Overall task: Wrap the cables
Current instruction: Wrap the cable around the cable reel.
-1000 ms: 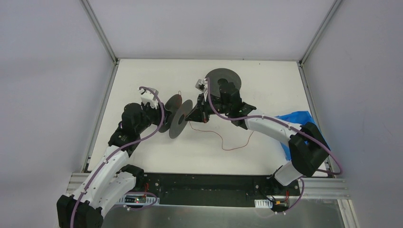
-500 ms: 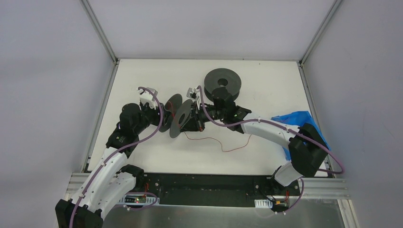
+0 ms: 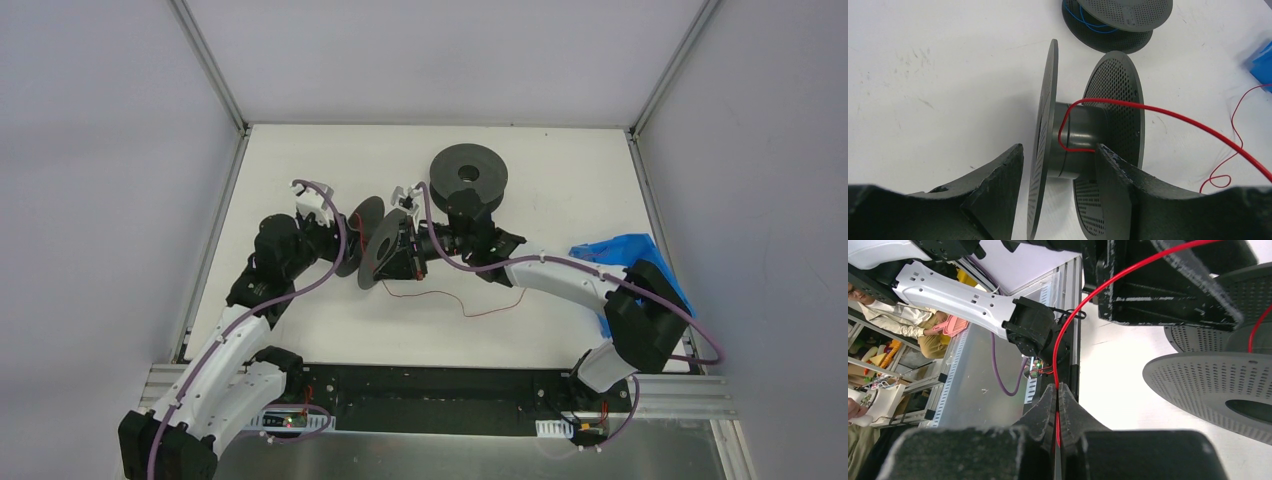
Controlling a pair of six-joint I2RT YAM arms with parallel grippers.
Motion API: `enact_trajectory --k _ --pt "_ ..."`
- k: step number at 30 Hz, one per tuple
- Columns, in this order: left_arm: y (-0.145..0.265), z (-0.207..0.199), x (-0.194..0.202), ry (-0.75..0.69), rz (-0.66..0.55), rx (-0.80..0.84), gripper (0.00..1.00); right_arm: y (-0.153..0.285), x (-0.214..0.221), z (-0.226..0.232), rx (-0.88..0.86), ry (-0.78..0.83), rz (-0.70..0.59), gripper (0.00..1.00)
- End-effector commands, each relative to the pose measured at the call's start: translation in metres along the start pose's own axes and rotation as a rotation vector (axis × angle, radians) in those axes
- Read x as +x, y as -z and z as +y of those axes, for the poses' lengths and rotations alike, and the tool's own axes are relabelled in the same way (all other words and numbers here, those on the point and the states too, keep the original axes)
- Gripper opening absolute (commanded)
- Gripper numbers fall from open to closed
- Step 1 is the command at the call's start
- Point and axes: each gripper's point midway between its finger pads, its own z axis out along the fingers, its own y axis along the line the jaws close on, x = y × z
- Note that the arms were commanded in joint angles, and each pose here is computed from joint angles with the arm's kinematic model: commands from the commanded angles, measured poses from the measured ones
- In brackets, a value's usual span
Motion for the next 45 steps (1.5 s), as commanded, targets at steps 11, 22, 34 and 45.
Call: enact_trajectory --k 11,22,34,45 --pt "-0.001 0.004 -0.022 0.01 -0.081 -0.029 0.53 -0.003 -0.016 0.028 -0.085 0.043 -0.076 0.0" --pt "0.009 0.013 -0.005 0.014 -0.013 -0.085 0.55 -0.01 -0.02 0.032 -0.125 0.007 -0.108 0.0" --pt "0.014 0.006 -0.001 0.032 -0.014 -0.05 0.59 -0.023 -0.017 0.042 -0.176 -0.017 -0.107 0.0" --pt "0.002 -0.001 0.0 0.077 -0.052 -0.005 0.58 -0.033 -0.02 0.049 -0.226 -0.041 -0.121 0.0"
